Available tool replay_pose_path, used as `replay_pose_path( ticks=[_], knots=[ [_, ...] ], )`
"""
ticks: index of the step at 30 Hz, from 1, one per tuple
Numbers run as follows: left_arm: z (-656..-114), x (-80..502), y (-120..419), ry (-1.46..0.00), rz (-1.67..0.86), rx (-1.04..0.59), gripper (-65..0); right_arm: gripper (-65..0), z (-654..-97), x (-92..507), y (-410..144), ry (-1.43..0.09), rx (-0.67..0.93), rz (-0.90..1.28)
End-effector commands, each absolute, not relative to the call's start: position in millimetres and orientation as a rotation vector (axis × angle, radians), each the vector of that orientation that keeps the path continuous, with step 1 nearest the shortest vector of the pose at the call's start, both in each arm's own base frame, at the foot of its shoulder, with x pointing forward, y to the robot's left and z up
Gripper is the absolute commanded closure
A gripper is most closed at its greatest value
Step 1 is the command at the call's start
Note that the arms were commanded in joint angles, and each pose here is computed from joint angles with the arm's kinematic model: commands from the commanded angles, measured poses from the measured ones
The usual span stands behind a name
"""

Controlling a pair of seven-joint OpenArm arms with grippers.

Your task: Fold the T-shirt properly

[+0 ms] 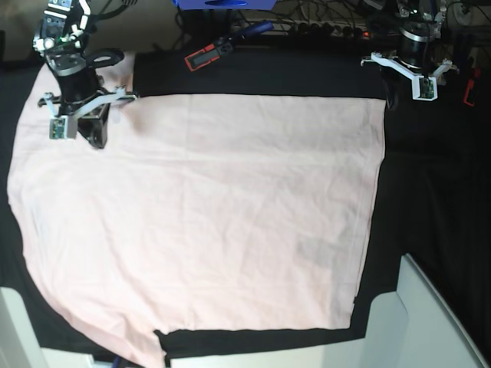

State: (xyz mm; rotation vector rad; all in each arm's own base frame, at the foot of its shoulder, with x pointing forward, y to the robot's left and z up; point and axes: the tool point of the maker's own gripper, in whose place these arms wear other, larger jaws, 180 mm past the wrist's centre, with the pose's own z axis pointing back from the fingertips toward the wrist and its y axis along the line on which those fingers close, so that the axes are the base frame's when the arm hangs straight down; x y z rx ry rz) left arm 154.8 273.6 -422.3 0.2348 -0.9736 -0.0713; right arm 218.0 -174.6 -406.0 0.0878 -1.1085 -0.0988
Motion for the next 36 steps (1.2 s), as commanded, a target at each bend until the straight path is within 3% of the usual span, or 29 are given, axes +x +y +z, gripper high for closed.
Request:
replay_pose_path(
  ticks=[1,4,6,11,15,16,18,21,22,25,29,31,34,36],
  knots=[
    [-414,160,277,-1.005,-0.083,0.249,-29.7,0.0,-386,223,-190,-1.223,0.035,-0.138],
    [-414,161,277,-1.008,-0.081,0.249,-29.7,0.0,-365,213,-213,-1.423,-0.088,-0.200],
    [-414,162,277,-1.010,-0.081,0.249,-29.7,0.0,-368,205,-215,-1.472,-0.156,-0.153],
    [-413,162,277,-1.011,-0.079,0.248,-29.7,0.0,-417,183,-192,-1.290,-0.209,0.101],
    [-413,162,277,-1.011,-0.079,0.248,-29.7,0.0,-417,179,-189,-1.299,-0.176,0.046],
    [-413,162,277,-1.011,-0.079,0.248,-29.7,-2.5,-416,178,-190,-1.303,-0.169,0.030],
    [-413,162,277,-1.011,-0.079,0.248,-29.7,-14.7,-419,175,-191,-1.286,-0.168,0.015],
    [-414,162,277,-1.010,-0.080,0.248,-29.7,-54.0,-425,176,-193,-1.217,-0.173,0.012],
    [-414,162,277,-1.010,-0.080,0.248,-29.7,-64.0,-424,176,-193,-1.215,-0.173,0.013],
    [-414,162,277,-1.010,-0.080,0.248,-29.7,-65.0,-418,172,-178,-1.232,-0.114,0.051],
    [-415,160,277,-1.001,-0.078,0.250,-30.4,-37.9,-415,170,-185,-1.201,-0.112,0.053],
    [-420,155,283,-0.980,-0.070,0.258,-30.7,-29.9,-422,164,-200,-1.147,-0.144,0.018],
    [-433,144,295,-0.932,-0.058,0.278,-37.8,-30.6,-426,154,-231,-1.108,-0.153,-0.148],
    [-436,138,305,-0.919,-0.038,0.302,-44.8,-36.3,-429,148,-253,-1.068,-0.142,-0.230]
  ],
)
